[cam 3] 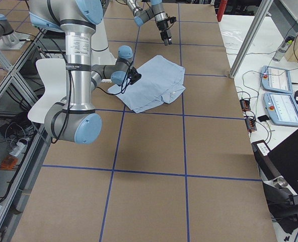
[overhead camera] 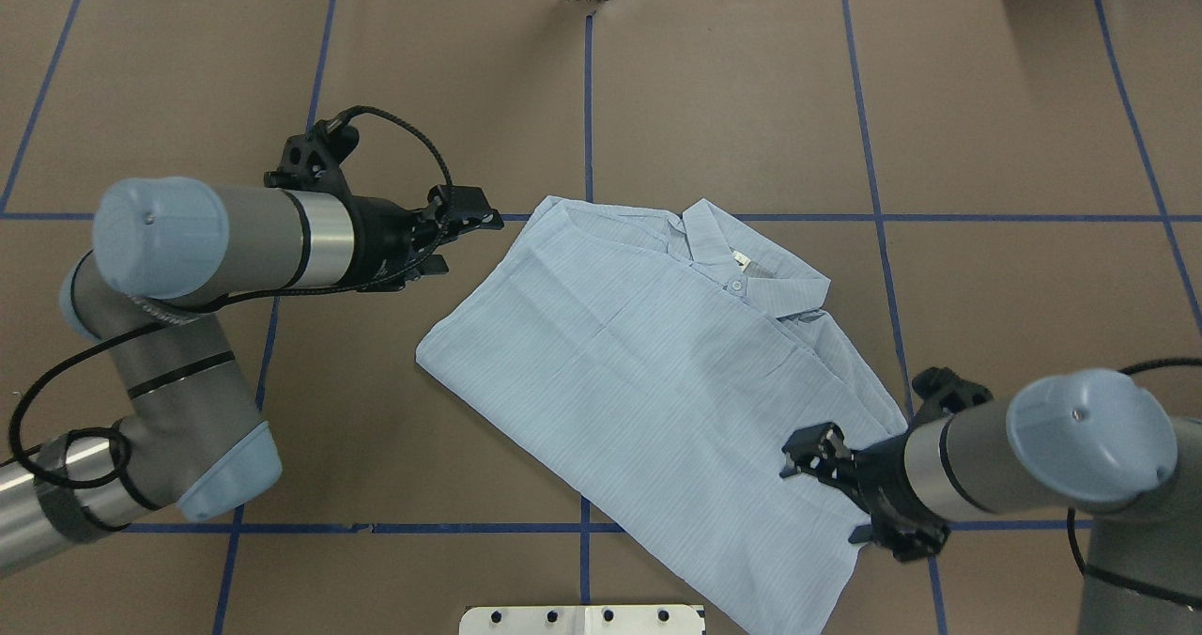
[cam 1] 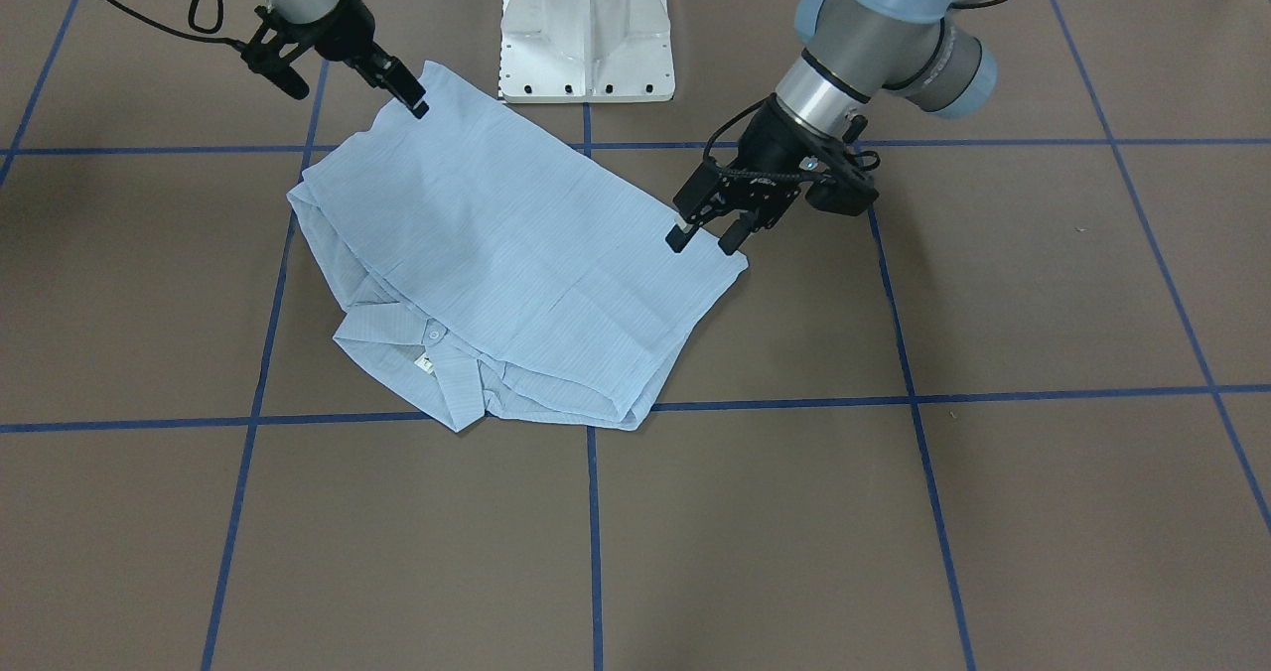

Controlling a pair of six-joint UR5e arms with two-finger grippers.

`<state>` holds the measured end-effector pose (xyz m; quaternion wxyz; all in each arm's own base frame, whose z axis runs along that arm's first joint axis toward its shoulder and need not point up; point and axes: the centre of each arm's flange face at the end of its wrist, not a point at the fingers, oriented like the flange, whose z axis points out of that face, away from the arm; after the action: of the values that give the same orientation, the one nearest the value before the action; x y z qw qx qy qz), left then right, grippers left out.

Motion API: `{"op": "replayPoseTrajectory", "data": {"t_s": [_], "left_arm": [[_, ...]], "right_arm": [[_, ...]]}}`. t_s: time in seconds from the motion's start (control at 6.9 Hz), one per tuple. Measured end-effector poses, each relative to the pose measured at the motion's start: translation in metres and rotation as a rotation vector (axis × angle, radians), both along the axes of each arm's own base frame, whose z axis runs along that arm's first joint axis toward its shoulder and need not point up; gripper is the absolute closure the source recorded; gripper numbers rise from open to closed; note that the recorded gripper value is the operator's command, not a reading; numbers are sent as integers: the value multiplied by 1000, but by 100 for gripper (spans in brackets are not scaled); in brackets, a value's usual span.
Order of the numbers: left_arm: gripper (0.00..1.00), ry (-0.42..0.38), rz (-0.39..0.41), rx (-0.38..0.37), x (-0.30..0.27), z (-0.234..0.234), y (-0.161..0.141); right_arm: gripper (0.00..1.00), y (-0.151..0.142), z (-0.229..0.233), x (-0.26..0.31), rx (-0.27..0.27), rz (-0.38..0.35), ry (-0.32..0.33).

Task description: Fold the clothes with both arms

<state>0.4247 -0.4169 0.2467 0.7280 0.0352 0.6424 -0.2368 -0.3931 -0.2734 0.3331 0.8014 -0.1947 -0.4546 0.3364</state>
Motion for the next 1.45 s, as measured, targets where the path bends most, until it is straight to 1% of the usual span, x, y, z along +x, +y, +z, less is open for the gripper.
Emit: {"op": "replayPoseTrajectory", "data": {"t_s": [0.15, 0.29, 0.44, 0.58, 0.73, 1.02, 1.16, 1.45], "left_arm": [[0, 5, 28, -28, 0, 6, 17], [0, -1, 51, -51, 7, 12, 30], [0, -19, 65, -66, 17, 18, 37], [1, -44, 73, -82, 26, 26, 40], [2, -90, 83, -110, 36, 31, 43], [3, -231, 112, -185, 65, 30, 52], [4, -276, 128, -206, 79, 33, 57], [9, -326, 138, -218, 101, 44, 60]], "right_arm": [[0, -53, -3, -1, 11, 105, 0], [0, -97, -9, 1, 32, 183, 0], [0, -129, -13, 1, 55, 225, 5], [0, -157, -16, -1, 75, 249, 15], [0, -173, -14, -4, 93, 254, 29], [0, -189, -1, -13, 108, 242, 64], [0, -191, 3, -15, 114, 236, 72], [0, -193, 4, -17, 120, 230, 76]]}}
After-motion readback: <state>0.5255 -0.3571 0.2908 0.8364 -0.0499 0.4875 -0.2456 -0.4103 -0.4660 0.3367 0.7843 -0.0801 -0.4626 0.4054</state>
